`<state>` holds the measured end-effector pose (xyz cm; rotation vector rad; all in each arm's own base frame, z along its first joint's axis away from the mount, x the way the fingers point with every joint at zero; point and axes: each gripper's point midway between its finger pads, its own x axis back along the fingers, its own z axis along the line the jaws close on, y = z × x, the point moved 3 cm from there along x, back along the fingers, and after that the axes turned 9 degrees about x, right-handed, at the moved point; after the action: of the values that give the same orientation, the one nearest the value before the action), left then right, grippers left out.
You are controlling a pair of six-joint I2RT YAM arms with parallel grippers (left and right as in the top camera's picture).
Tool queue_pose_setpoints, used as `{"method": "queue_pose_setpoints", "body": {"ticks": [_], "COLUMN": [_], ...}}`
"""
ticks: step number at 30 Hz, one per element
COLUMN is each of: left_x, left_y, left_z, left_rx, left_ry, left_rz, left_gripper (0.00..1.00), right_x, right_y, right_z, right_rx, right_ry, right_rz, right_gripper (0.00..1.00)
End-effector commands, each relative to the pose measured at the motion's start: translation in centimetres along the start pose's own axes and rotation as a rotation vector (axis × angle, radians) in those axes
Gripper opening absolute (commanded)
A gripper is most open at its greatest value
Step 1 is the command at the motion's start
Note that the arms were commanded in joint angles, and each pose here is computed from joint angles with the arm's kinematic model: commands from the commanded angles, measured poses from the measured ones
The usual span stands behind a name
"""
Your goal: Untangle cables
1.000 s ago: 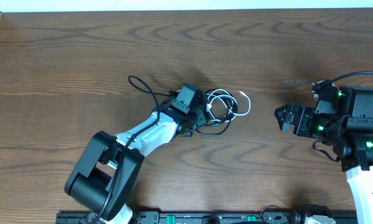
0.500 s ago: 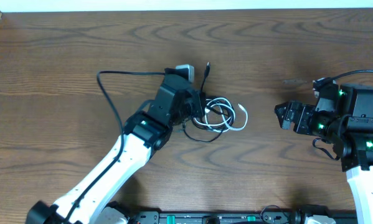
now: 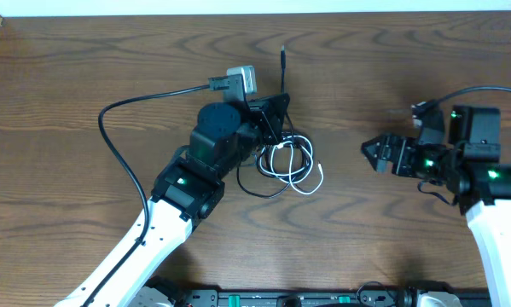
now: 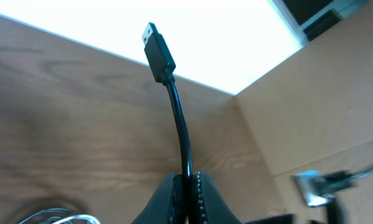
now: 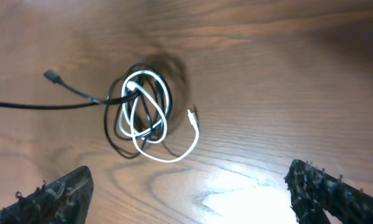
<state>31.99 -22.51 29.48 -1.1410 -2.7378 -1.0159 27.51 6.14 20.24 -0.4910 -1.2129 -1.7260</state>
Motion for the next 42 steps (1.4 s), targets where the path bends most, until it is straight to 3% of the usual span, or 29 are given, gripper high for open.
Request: {"method": "queue_pose_setpoints", "body": {"ticks": [1, 8, 9, 10, 13, 18, 28, 35, 42], "left_x": [0.9, 2.2, 2.4, 2.7, 3.7, 4.7, 5.4, 5.7, 5.8], "left_y": [1.2, 2.2, 2.4, 2.6, 3.4, 4.6, 4.7, 5.0, 4.8], "left_z": [-2.9, -4.5, -4.7, -4.9, -5.1, -4.3, -4.7, -5.0, -5.2], "left_rx": [0.012, 0.063, 0.064, 0.063, 0.061, 0.078, 0.226, 0.255, 0.253], "left_ry": [-0.112, -0.185, -0.194, -0.204, -0.225, -0.213, -0.287, -0.317, -0.325], "left_rz": [-0.024, -0.048, -0.048, -0.049, -0.062, -0.074, 0.023, 0.037, 0.053], "left_gripper": [0.07, 0.07, 0.07, 0.07, 0.08, 0.08, 0.07, 0.07, 0.07], "right_x": [-1.3, -5.3, -5.9, -6.6, -8.3, -11.5, -15.5, -18.0, -20.0], "right_y": [0.6, 0.9, 0.9, 0.9, 0.6, -0.4, -1.4, -2.5, -3.9], "right_z": [1.9, 3.1, 3.2, 3.4, 3.3, 3.4, 6.0, 5.1, 5.4], "right_rx": [0.074, 0.128, 0.131, 0.134, 0.13, 0.129, 0.161, 0.132, 0.148], "right_ry": [0.102, 0.166, 0.177, 0.191, 0.212, 0.247, 0.451, 0.449, 0.46], "right_rz": [0.024, 0.073, 0.082, 0.093, 0.126, 0.193, 0.232, 0.274, 0.31], "right_gripper": [0.98, 0.92, 0.86, 0.74, 0.57, 0.45, 0.45, 0.25, 0.22]}}
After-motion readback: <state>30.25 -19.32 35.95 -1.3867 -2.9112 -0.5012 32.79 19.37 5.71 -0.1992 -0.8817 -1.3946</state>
